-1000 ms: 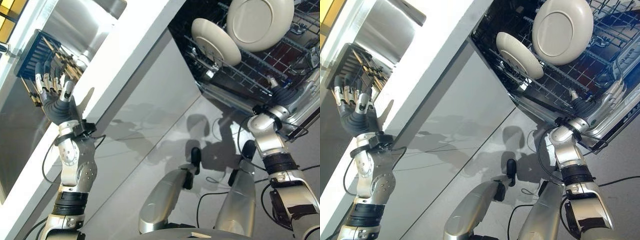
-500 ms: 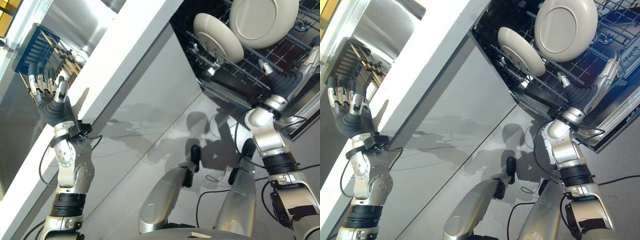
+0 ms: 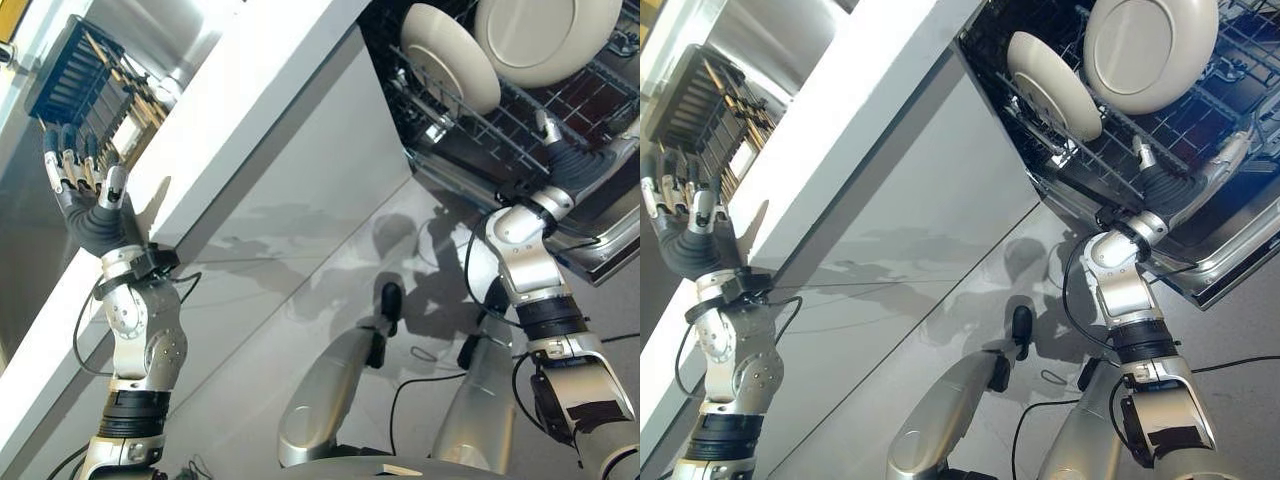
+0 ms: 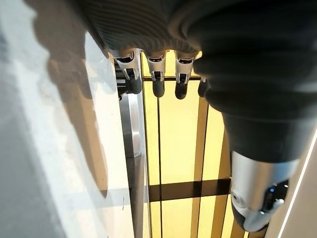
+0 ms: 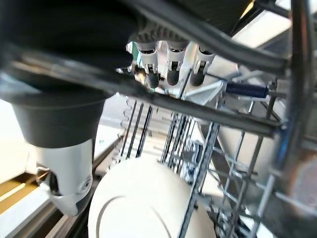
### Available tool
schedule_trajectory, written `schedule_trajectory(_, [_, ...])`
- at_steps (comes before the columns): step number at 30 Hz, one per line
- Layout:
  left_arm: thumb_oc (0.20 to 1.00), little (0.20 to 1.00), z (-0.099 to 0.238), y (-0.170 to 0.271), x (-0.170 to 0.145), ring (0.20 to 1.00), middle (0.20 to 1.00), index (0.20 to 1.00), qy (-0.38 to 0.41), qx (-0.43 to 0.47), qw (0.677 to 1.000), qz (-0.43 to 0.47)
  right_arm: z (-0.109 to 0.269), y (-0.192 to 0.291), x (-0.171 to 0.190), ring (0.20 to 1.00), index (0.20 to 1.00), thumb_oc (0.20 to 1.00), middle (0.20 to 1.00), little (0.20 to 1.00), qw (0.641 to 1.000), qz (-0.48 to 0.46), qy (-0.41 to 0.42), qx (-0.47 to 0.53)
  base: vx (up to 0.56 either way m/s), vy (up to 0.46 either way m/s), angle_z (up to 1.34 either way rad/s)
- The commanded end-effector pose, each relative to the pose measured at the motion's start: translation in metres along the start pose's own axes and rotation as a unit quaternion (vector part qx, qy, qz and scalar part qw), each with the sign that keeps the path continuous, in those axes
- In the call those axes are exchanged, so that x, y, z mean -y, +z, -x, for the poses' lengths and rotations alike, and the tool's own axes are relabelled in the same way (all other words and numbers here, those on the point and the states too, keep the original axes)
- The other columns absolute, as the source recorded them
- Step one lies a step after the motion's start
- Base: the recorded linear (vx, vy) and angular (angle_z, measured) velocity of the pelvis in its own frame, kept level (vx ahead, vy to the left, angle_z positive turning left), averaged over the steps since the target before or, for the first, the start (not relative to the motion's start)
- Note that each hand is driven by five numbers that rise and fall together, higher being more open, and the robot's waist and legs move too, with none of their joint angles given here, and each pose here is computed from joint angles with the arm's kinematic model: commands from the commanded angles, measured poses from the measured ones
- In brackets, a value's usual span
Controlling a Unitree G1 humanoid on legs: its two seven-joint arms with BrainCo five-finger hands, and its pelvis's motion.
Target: Pick up plates and place into dishwasher.
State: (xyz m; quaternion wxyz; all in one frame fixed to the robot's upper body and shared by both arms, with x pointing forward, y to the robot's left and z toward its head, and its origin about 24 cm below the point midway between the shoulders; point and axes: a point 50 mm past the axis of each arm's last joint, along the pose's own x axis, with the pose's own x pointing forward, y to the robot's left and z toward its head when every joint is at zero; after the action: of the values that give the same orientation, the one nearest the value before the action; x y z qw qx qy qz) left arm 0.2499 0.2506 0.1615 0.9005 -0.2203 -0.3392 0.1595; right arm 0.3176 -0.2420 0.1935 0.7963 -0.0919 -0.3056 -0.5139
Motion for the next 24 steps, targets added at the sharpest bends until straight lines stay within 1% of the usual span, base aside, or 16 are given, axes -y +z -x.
schedule_trajectory(1, [1.000, 1.000, 0.036, -0.031, -0.009, 1.000, 1.000, 1.000, 0.020, -0.115, 0.993, 0.013, -0.014, 0.017, -0.010, 1.000, 1.000, 1.000, 1.000, 1.000, 0.999, -0.028, -0.003, 0.023, -0.02, -0.016, 0.04])
schedule_trajectory(4, [1.000, 1.000, 0.037, -0.030, -0.010, 1.000, 1.000, 1.000, 0.021, -0.111, 0.993, 0.015, -0.015, 0.024, -0.009, 1.000, 1.000, 1.000, 1.000, 1.000, 0.998, -0.042, 0.010, 0.048, 0.00, 0.000, 0.00])
schedule_trajectory(7, [1.000, 1.000, 0.036, -0.029, -0.011, 1.000, 1.000, 1.000, 0.022, -0.109, 0.994, 0.015, -0.017, 0.035, -0.008, 1.000, 1.000, 1.000, 1.000, 1.000, 0.994, -0.045, 0.012, 0.097, 0.00, 0.000, 0.00])
schedule_trajectory(11, [1.000, 1.000, 0.035, -0.027, -0.015, 1.000, 1.000, 1.000, 0.032, -0.107, 0.994, 0.013, -0.020, 0.042, 0.002, 1.000, 1.000, 1.000, 1.000, 1.000, 0.989, -0.039, -0.024, 0.139, 0.00, 0.000, 0.00])
schedule_trajectory(15, [1.000, 1.000, 0.034, -0.025, -0.016, 1.000, 1.000, 1.000, 0.040, -0.102, 0.994, 0.012, -0.025, 0.034, 0.014, 1.000, 1.000, 1.000, 1.000, 1.000, 0.991, -0.041, -0.052, 0.116, 0.00, 0.000, 0.00])
schedule_trajectory(19, [1.000, 1.000, 0.033, -0.024, -0.017, 1.000, 1.000, 1.000, 0.041, -0.099, 0.994, 0.011, -0.027, 0.021, 0.022, 1.000, 1.000, 1.000, 1.000, 1.000, 0.995, -0.039, -0.065, 0.065, 0.00, 0.000, 0.00])
schedule_trajectory(24, [1.000, 1.000, 0.032, -0.024, -0.016, 1.000, 1.000, 1.000, 0.042, -0.096, 0.994, 0.007, -0.026, 0.017, 0.025, 1.000, 1.000, 1.000, 1.000, 1.000, 0.994, -0.047, -0.089, 0.049, 0.00, -0.032, -0.01])
